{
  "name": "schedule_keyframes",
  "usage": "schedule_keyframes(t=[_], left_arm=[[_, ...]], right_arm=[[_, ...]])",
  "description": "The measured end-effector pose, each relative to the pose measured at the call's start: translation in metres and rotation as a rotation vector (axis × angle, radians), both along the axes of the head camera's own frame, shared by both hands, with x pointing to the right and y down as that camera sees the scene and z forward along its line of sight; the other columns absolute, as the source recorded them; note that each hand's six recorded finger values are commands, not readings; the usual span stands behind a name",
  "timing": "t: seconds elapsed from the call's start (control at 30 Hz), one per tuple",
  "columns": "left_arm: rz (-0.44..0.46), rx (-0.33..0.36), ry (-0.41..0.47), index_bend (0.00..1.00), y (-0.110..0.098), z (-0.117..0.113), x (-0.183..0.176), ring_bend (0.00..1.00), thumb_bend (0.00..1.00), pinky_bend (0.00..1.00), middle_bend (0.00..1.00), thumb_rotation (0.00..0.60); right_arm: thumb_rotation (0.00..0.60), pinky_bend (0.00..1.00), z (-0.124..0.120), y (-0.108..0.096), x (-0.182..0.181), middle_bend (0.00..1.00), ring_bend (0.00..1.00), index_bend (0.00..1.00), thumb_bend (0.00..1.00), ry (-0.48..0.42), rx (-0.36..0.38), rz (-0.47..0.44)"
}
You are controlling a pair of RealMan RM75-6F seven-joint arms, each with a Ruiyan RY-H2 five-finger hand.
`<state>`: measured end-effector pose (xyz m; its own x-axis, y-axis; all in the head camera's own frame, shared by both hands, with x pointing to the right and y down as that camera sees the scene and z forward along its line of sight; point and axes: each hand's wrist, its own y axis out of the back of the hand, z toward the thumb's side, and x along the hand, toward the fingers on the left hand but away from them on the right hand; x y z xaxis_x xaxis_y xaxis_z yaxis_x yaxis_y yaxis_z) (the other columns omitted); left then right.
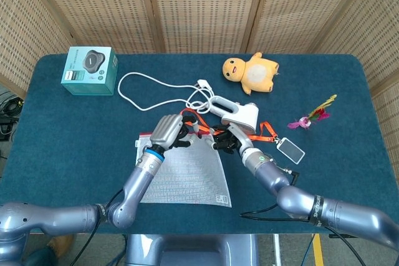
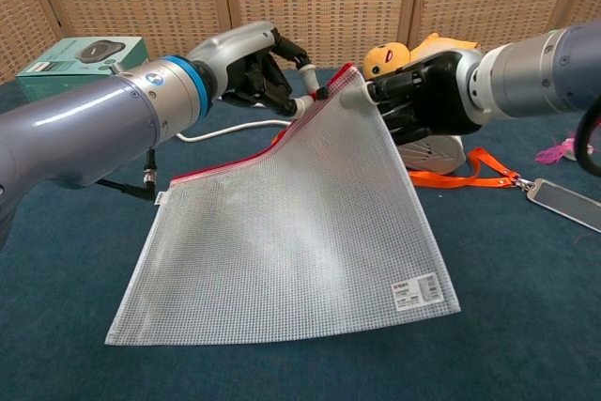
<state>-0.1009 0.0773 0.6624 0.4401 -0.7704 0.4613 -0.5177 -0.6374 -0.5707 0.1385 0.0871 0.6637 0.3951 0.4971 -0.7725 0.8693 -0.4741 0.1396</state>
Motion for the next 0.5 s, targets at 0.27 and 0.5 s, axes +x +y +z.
schedule_keyframes(t=[0.27, 0.5], left_arm=[[-0.013, -0.011, -0.008, 0.85, -0.003, 0.006, -0.008, 1.00, 0.72, 1.00, 1.00, 0.600], [-0.019, -0.005, -0.019, 0.85, -0.007, 0.005, -0.016, 1.00, 0.72, 1.00, 1.00, 0.600]], right_arm=[[0.600, 1.00, -0.009, -0.006, 0.004, 0.93, 0.93, 0.70, 0.73, -0.041, 0.004, 0.021], [0.600, 1.00, -0.012, -0.011, 0.008, 0.93, 0.94, 0.70, 0.73, -0.052, 0.013, 0.046]])
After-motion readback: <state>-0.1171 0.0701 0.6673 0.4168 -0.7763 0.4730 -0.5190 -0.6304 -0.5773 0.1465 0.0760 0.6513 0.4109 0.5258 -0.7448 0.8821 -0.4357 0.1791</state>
